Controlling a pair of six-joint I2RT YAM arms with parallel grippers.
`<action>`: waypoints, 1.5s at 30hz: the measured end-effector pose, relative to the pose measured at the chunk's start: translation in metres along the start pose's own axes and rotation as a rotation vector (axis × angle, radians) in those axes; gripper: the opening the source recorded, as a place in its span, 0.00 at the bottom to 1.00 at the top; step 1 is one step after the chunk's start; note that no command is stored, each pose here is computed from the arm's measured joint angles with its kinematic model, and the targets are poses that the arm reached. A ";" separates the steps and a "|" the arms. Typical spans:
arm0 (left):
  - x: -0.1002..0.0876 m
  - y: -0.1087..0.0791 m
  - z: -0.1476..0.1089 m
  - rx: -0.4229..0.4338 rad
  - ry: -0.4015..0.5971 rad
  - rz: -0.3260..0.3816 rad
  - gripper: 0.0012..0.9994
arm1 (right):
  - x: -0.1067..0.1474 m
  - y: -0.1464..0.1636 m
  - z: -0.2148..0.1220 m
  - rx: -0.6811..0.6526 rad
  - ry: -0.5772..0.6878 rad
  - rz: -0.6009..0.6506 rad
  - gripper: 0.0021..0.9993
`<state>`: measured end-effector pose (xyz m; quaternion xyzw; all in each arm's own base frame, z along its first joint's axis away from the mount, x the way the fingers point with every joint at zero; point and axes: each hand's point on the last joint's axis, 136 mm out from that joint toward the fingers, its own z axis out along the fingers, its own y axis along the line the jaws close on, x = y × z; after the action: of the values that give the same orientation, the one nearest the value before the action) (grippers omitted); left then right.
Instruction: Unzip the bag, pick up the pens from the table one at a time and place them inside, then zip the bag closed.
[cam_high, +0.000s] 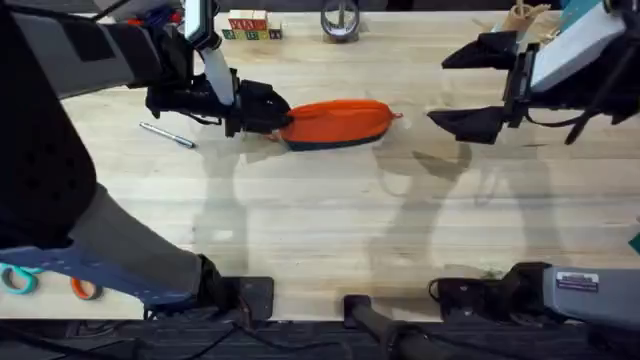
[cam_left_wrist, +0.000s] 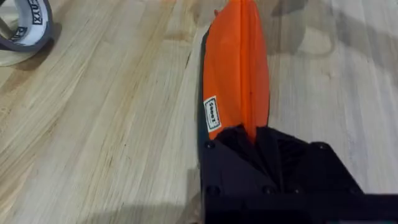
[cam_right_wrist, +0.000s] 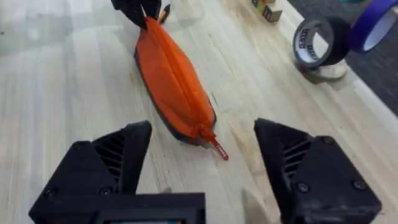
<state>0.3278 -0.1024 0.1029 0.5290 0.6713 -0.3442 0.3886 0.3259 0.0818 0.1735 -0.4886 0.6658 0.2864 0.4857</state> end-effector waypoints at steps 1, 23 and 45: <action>0.000 0.000 0.000 0.000 0.000 0.000 0.04 | 0.002 -0.001 0.002 -0.005 -0.007 0.005 1.00; 0.000 0.000 0.000 0.000 0.000 0.000 0.04 | 0.033 -0.030 0.027 -0.023 -0.095 -0.050 0.99; 0.000 0.000 0.000 0.000 0.000 0.000 0.04 | 0.049 -0.028 0.048 -0.053 -0.040 -0.058 1.00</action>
<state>0.3278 -0.1024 0.1029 0.5289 0.6714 -0.3443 0.3885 0.3672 0.0943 0.1129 -0.5145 0.6338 0.2996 0.4939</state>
